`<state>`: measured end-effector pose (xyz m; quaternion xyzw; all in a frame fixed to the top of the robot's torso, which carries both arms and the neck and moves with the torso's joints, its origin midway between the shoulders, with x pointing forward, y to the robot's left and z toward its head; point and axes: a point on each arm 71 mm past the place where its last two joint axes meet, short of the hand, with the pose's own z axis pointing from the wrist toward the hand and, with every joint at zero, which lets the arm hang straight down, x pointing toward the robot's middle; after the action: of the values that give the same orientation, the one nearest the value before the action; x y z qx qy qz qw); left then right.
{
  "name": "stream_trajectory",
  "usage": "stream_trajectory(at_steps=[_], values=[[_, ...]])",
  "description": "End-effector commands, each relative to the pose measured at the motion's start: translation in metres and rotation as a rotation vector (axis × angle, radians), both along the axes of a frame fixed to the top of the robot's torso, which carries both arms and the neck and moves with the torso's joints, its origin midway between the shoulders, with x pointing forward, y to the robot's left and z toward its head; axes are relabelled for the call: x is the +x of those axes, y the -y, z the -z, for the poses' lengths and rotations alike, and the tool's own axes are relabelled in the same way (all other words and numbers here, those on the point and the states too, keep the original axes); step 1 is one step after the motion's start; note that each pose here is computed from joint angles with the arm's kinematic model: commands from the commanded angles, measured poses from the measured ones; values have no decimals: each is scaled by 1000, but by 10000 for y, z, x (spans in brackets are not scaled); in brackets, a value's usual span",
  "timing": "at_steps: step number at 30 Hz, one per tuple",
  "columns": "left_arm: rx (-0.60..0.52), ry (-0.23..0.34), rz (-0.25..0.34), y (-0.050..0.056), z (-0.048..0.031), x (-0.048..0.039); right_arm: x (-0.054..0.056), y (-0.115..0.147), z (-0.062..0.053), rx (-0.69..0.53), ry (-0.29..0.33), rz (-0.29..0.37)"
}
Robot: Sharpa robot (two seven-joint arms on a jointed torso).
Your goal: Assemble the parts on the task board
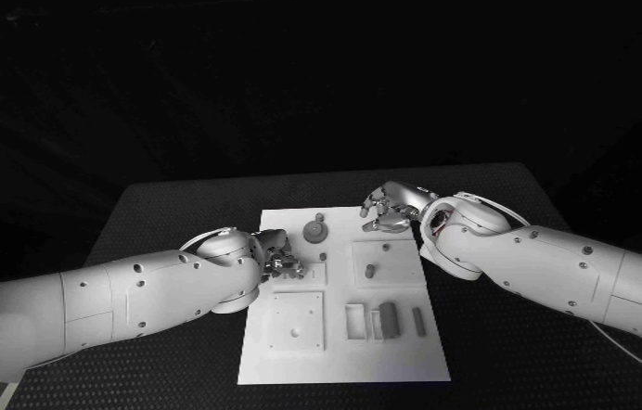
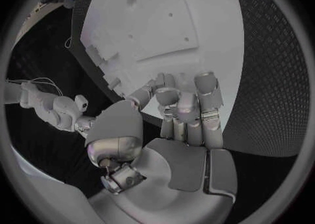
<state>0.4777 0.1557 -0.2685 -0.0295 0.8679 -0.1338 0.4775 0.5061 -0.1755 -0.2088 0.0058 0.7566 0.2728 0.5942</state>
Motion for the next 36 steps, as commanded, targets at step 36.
stream_trajectory(at_steps=[36], values=[[-102, 92, -16, -20, -61, -15, -5, 2, 16, -6, -9, -6]])
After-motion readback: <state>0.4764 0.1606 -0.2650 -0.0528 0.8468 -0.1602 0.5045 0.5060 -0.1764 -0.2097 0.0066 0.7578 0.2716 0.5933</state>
